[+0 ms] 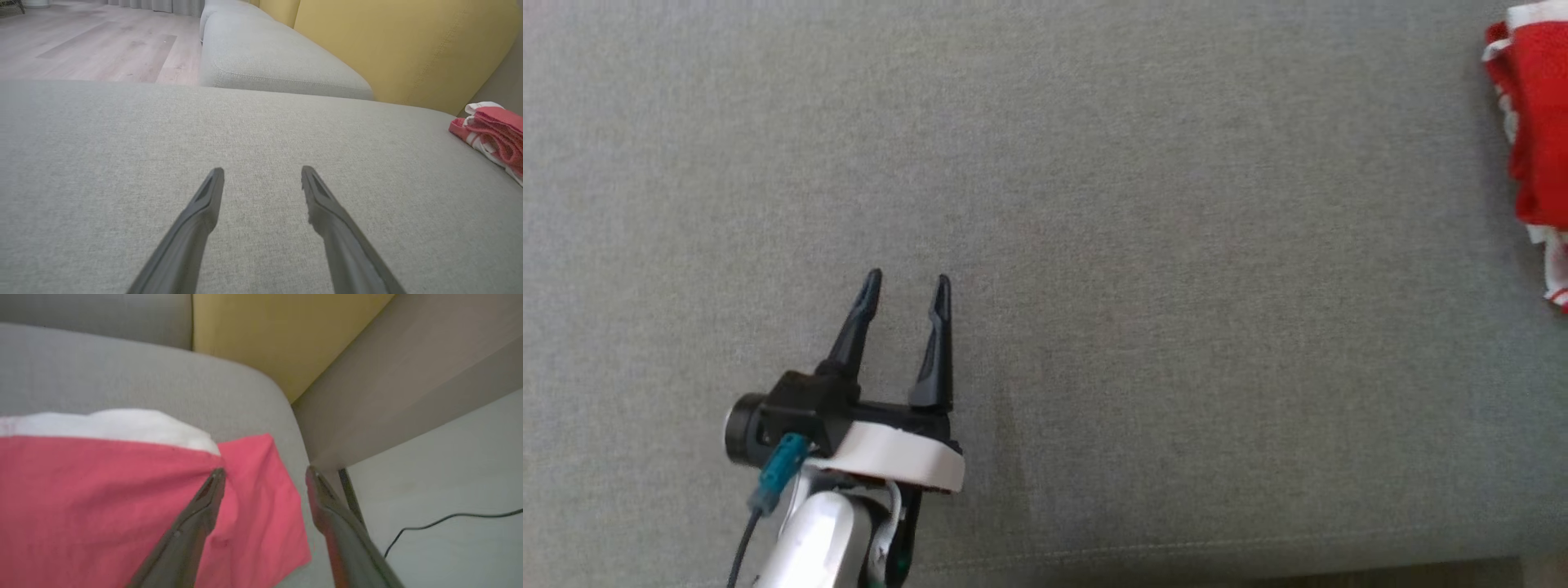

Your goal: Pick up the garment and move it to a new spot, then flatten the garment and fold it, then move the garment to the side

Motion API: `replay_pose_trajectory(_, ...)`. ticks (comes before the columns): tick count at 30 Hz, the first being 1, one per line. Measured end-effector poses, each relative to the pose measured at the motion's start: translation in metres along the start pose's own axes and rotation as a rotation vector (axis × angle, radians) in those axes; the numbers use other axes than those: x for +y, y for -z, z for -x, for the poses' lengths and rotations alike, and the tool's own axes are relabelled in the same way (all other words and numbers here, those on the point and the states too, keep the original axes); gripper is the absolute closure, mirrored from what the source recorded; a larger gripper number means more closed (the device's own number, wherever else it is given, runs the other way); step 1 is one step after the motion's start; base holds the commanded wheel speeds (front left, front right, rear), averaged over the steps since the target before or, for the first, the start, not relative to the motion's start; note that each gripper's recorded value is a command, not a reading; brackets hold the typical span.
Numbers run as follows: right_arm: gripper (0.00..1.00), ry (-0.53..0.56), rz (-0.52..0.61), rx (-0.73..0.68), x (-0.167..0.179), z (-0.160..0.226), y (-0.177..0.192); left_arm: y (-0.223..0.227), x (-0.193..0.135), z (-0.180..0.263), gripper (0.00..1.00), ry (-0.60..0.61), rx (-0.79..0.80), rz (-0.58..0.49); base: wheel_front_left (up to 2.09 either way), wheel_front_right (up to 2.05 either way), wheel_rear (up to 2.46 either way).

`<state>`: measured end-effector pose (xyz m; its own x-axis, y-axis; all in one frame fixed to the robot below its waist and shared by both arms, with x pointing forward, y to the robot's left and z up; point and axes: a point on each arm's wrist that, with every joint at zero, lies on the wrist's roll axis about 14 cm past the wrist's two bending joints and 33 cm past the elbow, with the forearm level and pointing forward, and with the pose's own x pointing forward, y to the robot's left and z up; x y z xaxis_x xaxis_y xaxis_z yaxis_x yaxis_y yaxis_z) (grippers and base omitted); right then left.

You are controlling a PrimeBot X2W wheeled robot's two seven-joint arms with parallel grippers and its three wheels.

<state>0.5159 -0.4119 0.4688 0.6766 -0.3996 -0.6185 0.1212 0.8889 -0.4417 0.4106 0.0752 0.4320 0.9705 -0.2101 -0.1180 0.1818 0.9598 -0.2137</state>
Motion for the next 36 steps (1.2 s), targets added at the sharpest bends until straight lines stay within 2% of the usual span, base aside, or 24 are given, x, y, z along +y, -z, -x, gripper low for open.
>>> replay_pose_trajectory(2, 0.00, 0.015, 0.016, -0.102, -0.006, 0.009, -0.019, -0.007, 0.001, 0.000, 0.00, -0.007, -0.020, -0.006, 0.00, 0.00, 0.00)
replay_pose_trajectory(4, 0.00, 0.029, 0.007, -0.261, -0.013, 0.026, -0.050, -0.016, 0.003, 0.001, 0.00, -0.019, -0.047, -0.011, 0.00, 0.00, 0.00)
replay_pose_trajectory(5, 0.00, 0.028, -0.025, -0.409, -0.017, 0.048, -0.078, -0.024, 0.005, 0.004, 0.00, -0.032, -0.066, -0.020, 0.00, 0.00, 0.00)
replay_pose_trajectory(7, 0.00, -0.017, -0.069, -0.523, -0.006, 0.070, -0.094, -0.028, 0.007, 0.009, 0.00, -0.041, -0.074, -0.025, 0.00, 0.00, 0.00)
replay_pose_trajectory(9, 0.00, -0.060, -0.067, -0.598, 0.011, 0.089, -0.092, -0.028, 0.012, 0.019, 0.00, -0.063, -0.070, -0.020, 0.00, 0.00, 0.00)
replay_pose_trajectory(13, 0.00, -0.148, -0.118, -0.652, 0.043, 0.121, -0.060, -0.025, 0.024, 0.040, 0.00, -0.112, -0.055, -0.035, 0.00, 0.00, 0.00)
replay_pose_trajectory(18, 0.00, -0.213, -0.187, -0.747, 0.080, 0.170, -0.025, -0.035, 0.033, 0.057, 0.00, -0.146, -0.087, -0.108, 0.00, 0.00, 0.00)
replay_pose_trajectory(25, 0.00, -0.319, -0.307, -0.718, 0.144, 0.209, 0.051, -0.026, 0.037, 0.083, 0.00, -0.162, -0.063, -0.111, 0.00, 0.00, 0.00)
replay_pose_trajectory(30, 0.00, -0.350, -0.324, -0.734, 0.167, 0.224, 0.079, -0.018, 0.046, 0.098, 0.00, -0.193, -0.041, -0.112, 0.00, 0.00, 0.00)
replay_pose_trajectory(36, 0.00, -0.351, -0.350, -0.725, 0.175, 0.227, 0.099, -0.013, 0.054, 0.111, 0.00, -0.224, -0.032, -0.108, 0.00, 0.00, 0.00)
